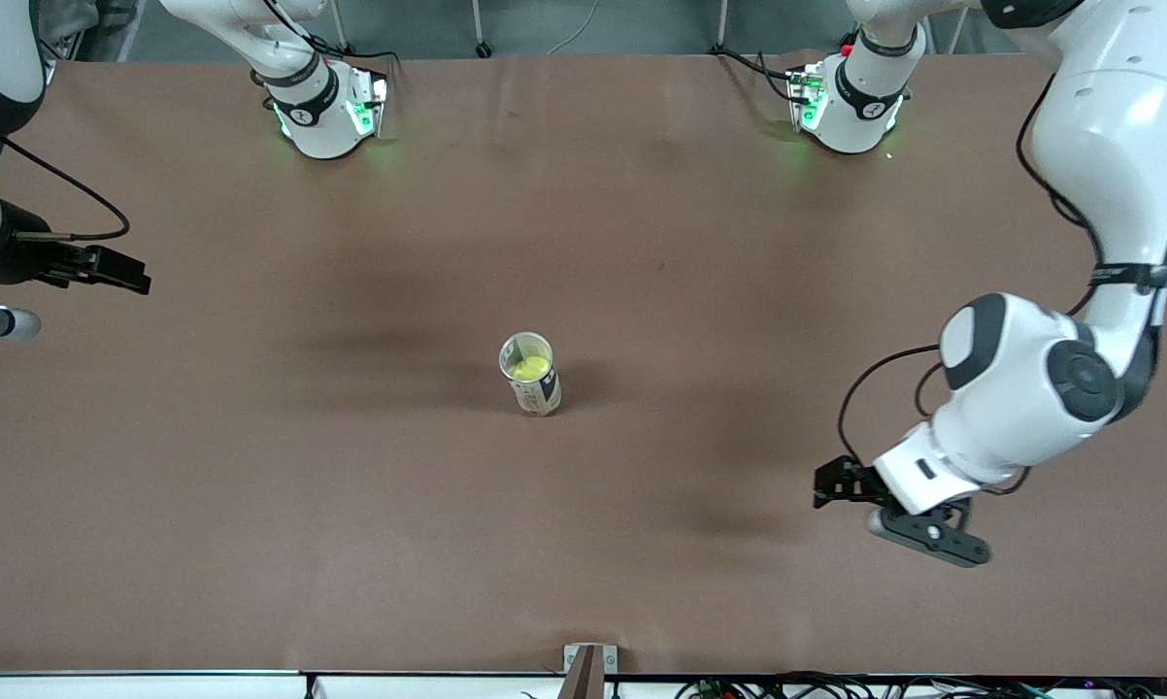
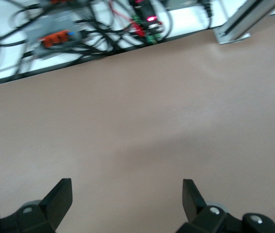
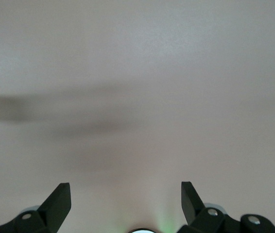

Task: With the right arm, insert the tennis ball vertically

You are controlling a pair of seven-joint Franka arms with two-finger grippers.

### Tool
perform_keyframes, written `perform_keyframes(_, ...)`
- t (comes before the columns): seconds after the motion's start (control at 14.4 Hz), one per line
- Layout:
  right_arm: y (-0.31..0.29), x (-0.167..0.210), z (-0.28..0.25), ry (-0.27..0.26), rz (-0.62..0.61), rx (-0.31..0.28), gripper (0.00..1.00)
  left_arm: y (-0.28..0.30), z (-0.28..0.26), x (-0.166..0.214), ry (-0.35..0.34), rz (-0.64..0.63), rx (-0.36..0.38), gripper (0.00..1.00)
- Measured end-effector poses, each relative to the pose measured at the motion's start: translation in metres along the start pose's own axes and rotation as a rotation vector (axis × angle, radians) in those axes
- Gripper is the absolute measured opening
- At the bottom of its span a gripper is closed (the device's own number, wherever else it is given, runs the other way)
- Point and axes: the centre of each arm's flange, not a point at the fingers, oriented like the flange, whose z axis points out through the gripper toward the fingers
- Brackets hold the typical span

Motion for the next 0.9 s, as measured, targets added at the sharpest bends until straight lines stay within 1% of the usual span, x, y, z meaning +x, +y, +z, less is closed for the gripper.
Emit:
perform_keyframes(0.14, 0.000, -0.001, -0.008, 0.016, -0.001, 0.001, 1.00, -0.019, -0.035, -0.005, -0.042, -0.020, 0.044, 1.00)
perform_keyframes(0.28, 0.000, -0.001, -0.011, 0.021, 0.000, 0.001, 1.00, -0.032, -0.074, -0.011, -0.064, -0.042, 0.098, 1.00)
perform_keyframes(0.42, 0.001, -0.001, -0.013, 0.026, 0.002, 0.002, 1.00, -0.044, -0.116, -0.021, -0.100, -0.097, 0.129, 1.00)
perform_keyframes(0.56, 0.002, -0.002, -0.023, 0.044, 0.003, 0.003, 1.00, -0.060, -0.162, -0.037, -0.137, -0.171, 0.160, 1.00)
perform_keyframes(0.62, 0.002, -0.004, -0.027, 0.043, 0.003, 0.003, 1.00, -0.066, -0.186, -0.045, -0.151, -0.212, 0.165, 1.00)
perform_keyframes(0.76, 0.001, -0.005, -0.031, 0.043, 0.002, 0.003, 1.00, -0.075, -0.230, -0.065, -0.176, -0.296, 0.142, 1.00)
perform_keyframes(0.9, 0.000, -0.006, -0.033, 0.047, -0.001, 0.003, 1.00, -0.079, -0.265, -0.083, -0.191, -0.337, 0.142, 1.00)
